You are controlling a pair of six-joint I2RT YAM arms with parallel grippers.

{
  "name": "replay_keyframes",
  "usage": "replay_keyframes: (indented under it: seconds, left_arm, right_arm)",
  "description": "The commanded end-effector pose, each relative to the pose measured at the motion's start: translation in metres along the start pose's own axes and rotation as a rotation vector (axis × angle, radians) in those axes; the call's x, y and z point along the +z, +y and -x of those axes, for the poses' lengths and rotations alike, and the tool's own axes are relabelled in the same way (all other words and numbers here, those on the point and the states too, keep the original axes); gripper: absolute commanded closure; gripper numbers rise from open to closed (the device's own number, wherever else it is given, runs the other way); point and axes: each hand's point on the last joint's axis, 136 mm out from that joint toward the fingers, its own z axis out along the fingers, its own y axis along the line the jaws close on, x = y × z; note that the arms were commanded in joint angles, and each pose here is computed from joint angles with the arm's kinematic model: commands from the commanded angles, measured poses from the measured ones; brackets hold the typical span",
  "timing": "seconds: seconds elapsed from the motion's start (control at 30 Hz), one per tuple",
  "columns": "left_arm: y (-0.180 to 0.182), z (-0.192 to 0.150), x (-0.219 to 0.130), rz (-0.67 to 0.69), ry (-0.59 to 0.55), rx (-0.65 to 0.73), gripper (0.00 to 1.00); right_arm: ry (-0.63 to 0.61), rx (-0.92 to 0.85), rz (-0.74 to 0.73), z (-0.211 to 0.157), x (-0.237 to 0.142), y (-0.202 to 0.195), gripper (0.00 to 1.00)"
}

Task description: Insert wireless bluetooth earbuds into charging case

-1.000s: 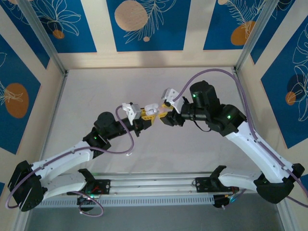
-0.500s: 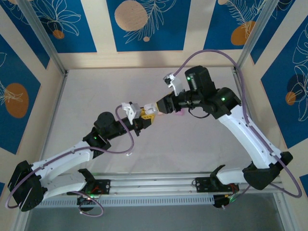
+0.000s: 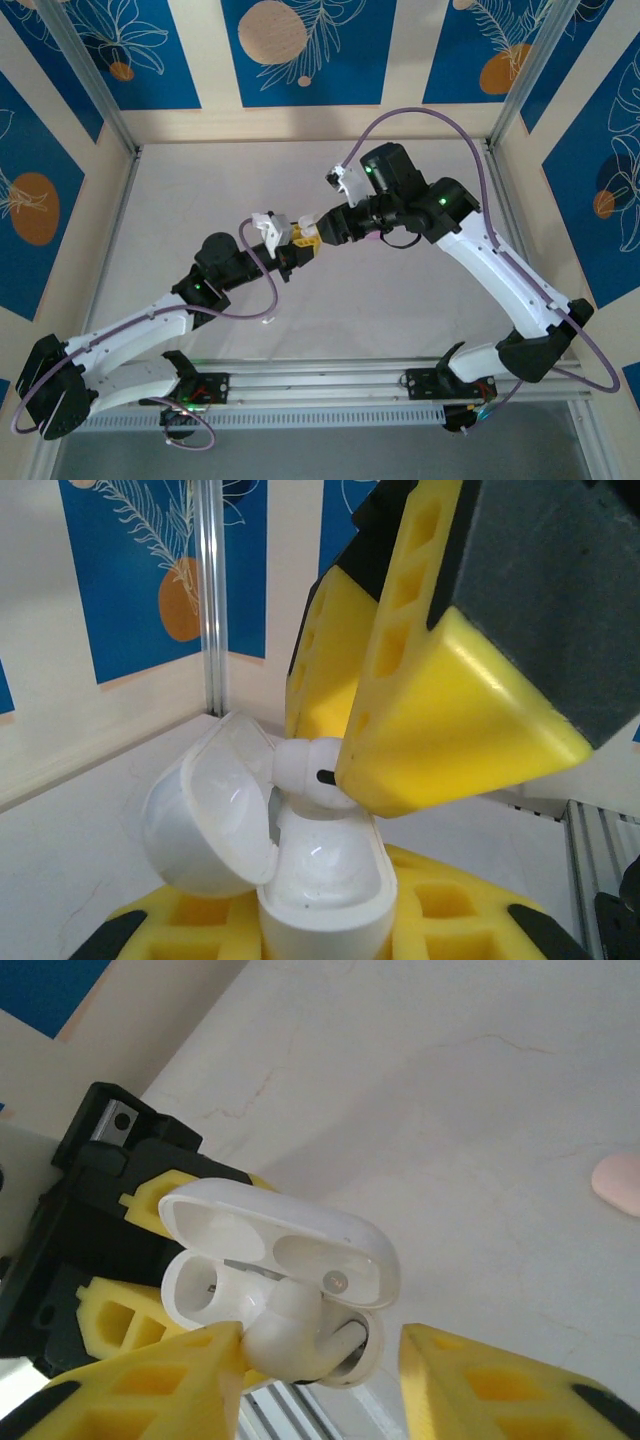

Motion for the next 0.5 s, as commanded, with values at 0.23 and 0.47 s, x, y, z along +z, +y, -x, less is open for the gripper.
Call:
replay_keyframes:
  seconds: [0.23,0.47]
  left_arm:
    - [-0.0074,0.0305,-0.0052,-0.018,-0.085,0.031,0.84]
    - [-0.0085,0.0303,-0.0036,-0.025,-0.085,0.029,0.84]
  right_arm:
    - [-0.007,-0.085,-0.054,0.0024,-0.0117,-0.0066,0.62]
    - [-0.018,-0.139,-0.016,0.004,-0.0132,0.0004,0.63]
